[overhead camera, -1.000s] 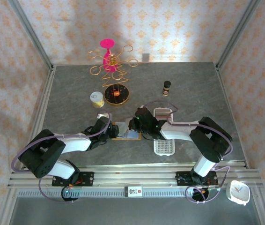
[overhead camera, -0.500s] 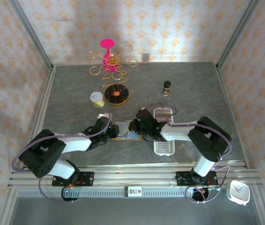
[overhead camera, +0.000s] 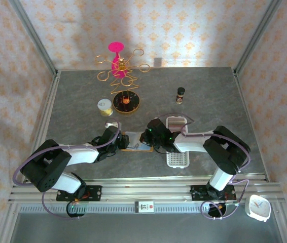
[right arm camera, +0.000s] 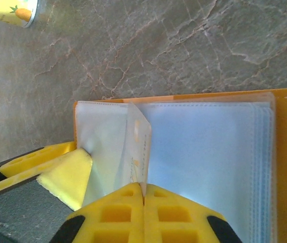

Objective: Put the credit cards into the card holder

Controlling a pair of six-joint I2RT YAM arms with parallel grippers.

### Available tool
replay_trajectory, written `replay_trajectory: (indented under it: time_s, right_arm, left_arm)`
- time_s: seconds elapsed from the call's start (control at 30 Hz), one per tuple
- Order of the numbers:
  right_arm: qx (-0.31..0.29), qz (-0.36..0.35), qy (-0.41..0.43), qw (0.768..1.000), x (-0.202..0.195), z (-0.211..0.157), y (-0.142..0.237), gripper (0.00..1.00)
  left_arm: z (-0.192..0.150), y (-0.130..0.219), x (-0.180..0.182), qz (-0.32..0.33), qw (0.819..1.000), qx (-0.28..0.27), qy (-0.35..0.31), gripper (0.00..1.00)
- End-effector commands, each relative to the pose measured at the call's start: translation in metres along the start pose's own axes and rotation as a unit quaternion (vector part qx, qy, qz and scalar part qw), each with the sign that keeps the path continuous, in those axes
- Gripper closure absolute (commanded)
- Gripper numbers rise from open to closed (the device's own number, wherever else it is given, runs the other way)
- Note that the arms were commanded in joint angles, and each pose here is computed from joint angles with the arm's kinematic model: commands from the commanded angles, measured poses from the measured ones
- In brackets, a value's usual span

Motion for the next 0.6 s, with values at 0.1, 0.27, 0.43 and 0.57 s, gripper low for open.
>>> replay_trajectory:
  time_s: [0.1, 0.27, 0.43, 0.57]
  right_arm:
    - [0.032, -0.035, -0.007, 0.999, -0.0122, -0.0112, -0.0022, 1.00]
    - [0.047, -0.017, -0.008, 0.999, -0.0082, -0.0149, -0.0063, 1.00]
    - [0.051, -0.020, -0.007, 0.998, -0.0071, -0.0173, -0.0063, 1.00]
    - [0.044, -0.021, -0.016, 0.999, -0.0092, -0.0189, -0.0042, 1.00]
  left_arm:
    - [-0.0200, -0.0053, 0.0005, -0.004, 0.998, 0.060, -0.011, 0.67]
    - [-0.0204, -0.0057, 0.0005, -0.005, 0.998, 0.062, -0.011, 0.67]
    - [-0.0203, -0.0057, 0.0004, -0.006, 0.998, 0.061, -0.011, 0.67]
    - [-0.0200, -0.0058, -0.0001, -0.008, 0.998, 0.061, -0.010, 0.67]
Point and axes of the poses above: each hand's point on the last joint's axis, 136 mm out from that joint toward the fingers, its own y axis back along the fingers, its own x axis along the line the jaws close on, z = x × y, the point moved 9 cm from there along y, back along the fingers, and after that the axes turned 1 degree about -y, right-handed, at the moved point
